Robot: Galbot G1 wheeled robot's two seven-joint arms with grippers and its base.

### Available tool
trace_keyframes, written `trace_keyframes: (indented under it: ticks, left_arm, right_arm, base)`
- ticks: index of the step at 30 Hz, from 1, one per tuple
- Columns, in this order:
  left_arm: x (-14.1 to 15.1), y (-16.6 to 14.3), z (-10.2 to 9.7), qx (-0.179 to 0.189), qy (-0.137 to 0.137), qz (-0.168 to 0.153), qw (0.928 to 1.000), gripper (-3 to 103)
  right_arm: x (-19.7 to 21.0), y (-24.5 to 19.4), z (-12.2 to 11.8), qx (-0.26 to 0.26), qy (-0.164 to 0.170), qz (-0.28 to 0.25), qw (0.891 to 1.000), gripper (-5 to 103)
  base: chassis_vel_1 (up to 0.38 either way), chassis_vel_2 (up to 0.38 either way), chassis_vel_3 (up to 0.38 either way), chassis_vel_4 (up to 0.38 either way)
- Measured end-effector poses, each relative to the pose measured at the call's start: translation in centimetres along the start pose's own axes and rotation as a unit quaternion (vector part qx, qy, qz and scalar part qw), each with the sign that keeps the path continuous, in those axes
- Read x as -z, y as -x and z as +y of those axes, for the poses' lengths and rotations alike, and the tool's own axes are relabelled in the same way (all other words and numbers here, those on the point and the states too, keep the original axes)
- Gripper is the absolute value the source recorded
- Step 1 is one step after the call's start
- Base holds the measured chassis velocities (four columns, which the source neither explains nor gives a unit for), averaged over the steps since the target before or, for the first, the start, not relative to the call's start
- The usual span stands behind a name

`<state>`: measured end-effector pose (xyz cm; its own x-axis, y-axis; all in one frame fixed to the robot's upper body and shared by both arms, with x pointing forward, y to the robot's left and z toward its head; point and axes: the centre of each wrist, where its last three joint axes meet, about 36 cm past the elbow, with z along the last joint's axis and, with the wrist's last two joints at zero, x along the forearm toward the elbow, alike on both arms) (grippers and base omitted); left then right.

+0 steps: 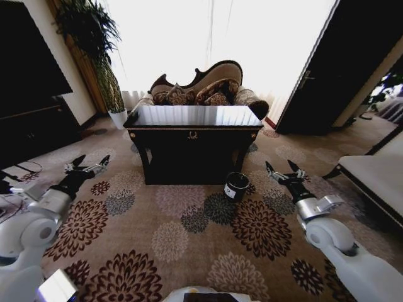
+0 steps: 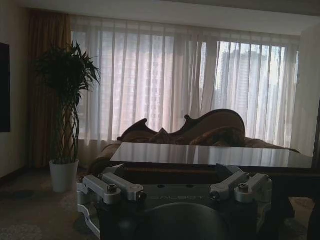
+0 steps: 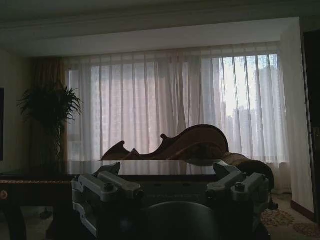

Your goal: Move to the front of the table and place the trash on the table into the trash bin.

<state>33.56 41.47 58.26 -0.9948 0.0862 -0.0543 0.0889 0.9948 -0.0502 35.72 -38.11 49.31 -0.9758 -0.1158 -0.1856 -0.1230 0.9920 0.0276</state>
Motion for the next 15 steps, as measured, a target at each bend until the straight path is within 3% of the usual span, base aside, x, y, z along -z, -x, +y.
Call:
trace_keyframes:
  ticks: [5,15]
  left_arm:
    - [-0.11,0.03,0.03,0.000,-0.001,0.001,1.0000,100]
    - [-0.05,0.02,0.07,0.001,0.000,0.000,1.0000,100]
  right_arm:
    - [-0.19,-0.04,-0.05,-0.001,0.001,-0.001,1.000,100]
    - [-0.39,-0.08,-0.13,-0.005,0.001,-0.001,1.000,100]
  base:
    - [0.142,-0.138,-0.155,0.128]
    - [0.000,0.000,0.000,0.000]
